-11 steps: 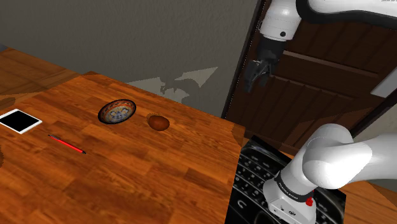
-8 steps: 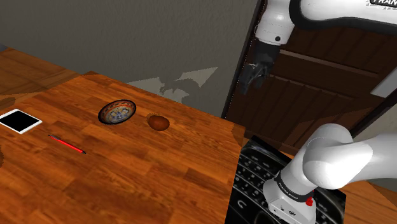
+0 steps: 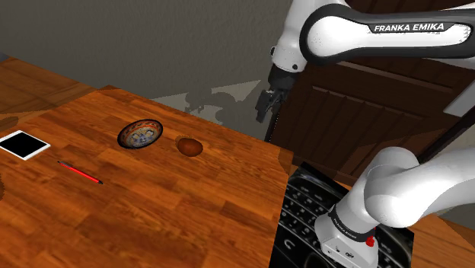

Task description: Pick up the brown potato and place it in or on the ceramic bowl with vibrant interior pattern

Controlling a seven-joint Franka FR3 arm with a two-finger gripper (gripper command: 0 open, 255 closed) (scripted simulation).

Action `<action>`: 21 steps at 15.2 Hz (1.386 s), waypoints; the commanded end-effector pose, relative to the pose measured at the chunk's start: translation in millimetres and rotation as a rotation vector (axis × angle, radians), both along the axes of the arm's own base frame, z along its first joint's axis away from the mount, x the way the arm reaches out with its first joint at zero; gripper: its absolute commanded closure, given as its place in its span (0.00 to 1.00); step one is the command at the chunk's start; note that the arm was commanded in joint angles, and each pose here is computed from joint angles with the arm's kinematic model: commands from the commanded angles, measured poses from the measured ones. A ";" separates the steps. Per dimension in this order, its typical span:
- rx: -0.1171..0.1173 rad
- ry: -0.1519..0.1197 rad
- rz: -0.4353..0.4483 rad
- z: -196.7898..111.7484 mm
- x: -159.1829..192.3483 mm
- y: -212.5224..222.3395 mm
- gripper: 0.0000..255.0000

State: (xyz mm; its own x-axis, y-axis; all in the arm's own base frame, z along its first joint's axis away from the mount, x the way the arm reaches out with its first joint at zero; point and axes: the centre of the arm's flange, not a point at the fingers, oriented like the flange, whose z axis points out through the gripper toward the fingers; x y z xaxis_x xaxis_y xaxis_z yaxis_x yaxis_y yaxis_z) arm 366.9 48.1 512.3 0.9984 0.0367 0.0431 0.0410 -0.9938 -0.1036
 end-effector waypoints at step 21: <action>0.108 -0.229 0.418 -143.2 154.4 122.6 0.00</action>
State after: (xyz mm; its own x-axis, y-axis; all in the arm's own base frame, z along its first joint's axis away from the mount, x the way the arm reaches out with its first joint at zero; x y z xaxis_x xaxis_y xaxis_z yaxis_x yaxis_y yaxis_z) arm 519.3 166.9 373.9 0.8671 0.4111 0.2815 0.4623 -0.8744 -0.1471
